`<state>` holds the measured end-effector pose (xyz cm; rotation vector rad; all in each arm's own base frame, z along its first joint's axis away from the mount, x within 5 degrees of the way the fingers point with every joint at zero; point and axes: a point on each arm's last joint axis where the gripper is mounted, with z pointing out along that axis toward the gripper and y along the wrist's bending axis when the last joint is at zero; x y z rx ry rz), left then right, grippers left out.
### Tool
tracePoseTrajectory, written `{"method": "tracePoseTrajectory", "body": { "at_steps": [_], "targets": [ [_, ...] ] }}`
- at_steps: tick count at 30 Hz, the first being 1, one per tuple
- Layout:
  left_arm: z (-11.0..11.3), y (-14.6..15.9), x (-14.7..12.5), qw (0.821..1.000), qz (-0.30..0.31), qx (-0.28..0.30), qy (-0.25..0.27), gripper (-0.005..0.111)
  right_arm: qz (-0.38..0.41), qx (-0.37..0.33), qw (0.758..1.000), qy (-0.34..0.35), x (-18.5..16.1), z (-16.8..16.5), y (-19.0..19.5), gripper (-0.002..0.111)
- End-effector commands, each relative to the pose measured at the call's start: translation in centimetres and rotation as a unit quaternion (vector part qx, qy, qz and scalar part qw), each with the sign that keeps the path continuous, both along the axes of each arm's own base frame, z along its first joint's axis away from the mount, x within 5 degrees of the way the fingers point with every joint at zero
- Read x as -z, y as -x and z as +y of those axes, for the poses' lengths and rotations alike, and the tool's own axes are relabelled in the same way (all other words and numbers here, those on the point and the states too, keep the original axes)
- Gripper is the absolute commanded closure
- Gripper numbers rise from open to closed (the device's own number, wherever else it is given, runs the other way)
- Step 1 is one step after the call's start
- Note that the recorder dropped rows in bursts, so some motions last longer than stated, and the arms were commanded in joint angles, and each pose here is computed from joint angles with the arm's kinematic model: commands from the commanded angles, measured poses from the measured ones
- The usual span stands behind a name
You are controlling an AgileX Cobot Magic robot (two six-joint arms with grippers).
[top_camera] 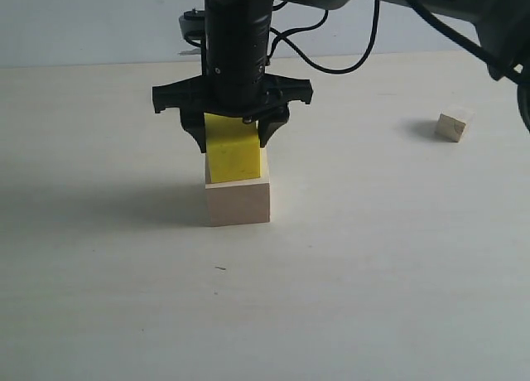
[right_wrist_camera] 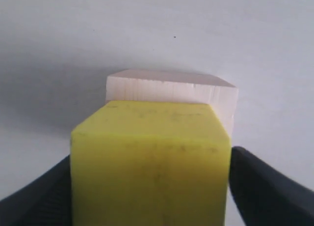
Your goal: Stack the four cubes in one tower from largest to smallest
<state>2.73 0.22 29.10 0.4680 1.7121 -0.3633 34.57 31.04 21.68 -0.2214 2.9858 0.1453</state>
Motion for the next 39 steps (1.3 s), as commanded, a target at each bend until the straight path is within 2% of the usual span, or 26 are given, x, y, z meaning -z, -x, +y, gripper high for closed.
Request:
{"method": "tracePoseTrajectory", "body": {
  "at_steps": [1,2,12,26,29,39],
  "targets": [
    [0.0,0.0,0.0,1.0,-0.005,0.002,-0.001,0.106,-0.006,-0.009,1.0,0.002,0.0,-0.1,-0.3,0.007],
    [0.0,0.0,0.0,1.0,-0.005,0.002,-0.001,0.106,-0.008,-0.01,1.0,0.0,-0.3,-0.1,-0.2,0.003],
    [0.0,0.0,0.0,1.0,-0.005,0.002,-0.001,0.106,-0.081,-0.027,0.996,0.004,-5.2,-1.5,0.2,0.003],
    [0.0,0.0,0.0,1.0,-0.005,0.002,-0.001,0.106,-0.216,-0.081,0.973,-0.001,-15.4,-5.4,2.9,0.004],
    [0.0,0.0,0.0,1.0,-0.005,0.002,-0.001,0.106,-0.246,-0.084,0.966,0.0,-17.5,-6.5,3.8,0.01],
    [-0.2,-0.1,0.4,1.0,-0.006,0.004,-0.004,0.106,-0.316,-0.088,0.944,0.019,-22.4,-11.1,7.6,0.046]
  ]
}}
